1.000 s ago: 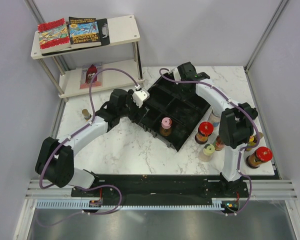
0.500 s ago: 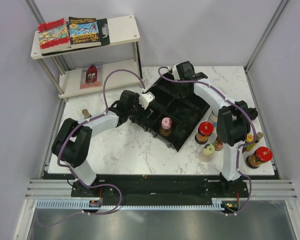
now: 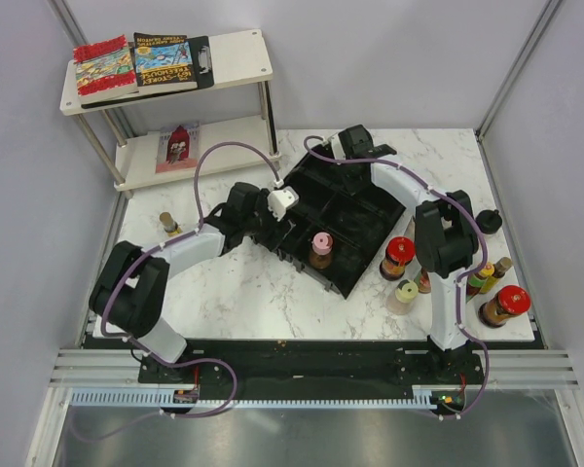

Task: Organize the condiment bottles
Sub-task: Move the storage box to the center of the board.

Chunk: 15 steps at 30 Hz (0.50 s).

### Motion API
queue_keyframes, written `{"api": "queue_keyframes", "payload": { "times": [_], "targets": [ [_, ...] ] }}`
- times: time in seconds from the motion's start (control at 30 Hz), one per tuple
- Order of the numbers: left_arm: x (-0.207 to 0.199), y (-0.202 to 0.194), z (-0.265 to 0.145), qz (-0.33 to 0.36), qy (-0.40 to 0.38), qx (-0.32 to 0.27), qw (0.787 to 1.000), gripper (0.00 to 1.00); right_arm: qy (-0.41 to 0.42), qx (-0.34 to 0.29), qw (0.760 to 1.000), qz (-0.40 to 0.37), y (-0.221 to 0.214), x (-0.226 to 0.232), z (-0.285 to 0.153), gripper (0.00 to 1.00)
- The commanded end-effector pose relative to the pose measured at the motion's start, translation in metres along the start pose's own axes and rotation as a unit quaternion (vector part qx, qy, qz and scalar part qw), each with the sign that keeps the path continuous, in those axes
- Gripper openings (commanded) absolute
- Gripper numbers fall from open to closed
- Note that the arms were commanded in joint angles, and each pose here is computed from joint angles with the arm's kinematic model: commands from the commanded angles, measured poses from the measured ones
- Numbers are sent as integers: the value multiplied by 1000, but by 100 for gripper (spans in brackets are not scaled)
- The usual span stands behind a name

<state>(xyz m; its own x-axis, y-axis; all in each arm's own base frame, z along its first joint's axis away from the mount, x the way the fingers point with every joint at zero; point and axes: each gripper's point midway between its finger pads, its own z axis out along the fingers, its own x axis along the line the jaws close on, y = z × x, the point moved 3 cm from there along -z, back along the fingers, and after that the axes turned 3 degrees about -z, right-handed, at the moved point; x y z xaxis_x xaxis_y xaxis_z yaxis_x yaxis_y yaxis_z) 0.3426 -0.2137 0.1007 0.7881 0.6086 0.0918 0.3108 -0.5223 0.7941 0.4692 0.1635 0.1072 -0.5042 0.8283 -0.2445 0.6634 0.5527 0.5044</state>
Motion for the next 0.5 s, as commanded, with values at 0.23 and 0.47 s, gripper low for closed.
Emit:
{"api": "queue_keyframes", "payload": {
  "times": [0.23, 0.47],
  "targets": [
    [-56, -24, -19, 10, -104, 48, 993, 85, 32, -34, 999, -6, 15, 25, -7, 0],
    [-82, -22, -25, 31, -138, 60, 988, 85, 43, -36, 998, -23, 19, 43, -5, 0]
  ]
}}
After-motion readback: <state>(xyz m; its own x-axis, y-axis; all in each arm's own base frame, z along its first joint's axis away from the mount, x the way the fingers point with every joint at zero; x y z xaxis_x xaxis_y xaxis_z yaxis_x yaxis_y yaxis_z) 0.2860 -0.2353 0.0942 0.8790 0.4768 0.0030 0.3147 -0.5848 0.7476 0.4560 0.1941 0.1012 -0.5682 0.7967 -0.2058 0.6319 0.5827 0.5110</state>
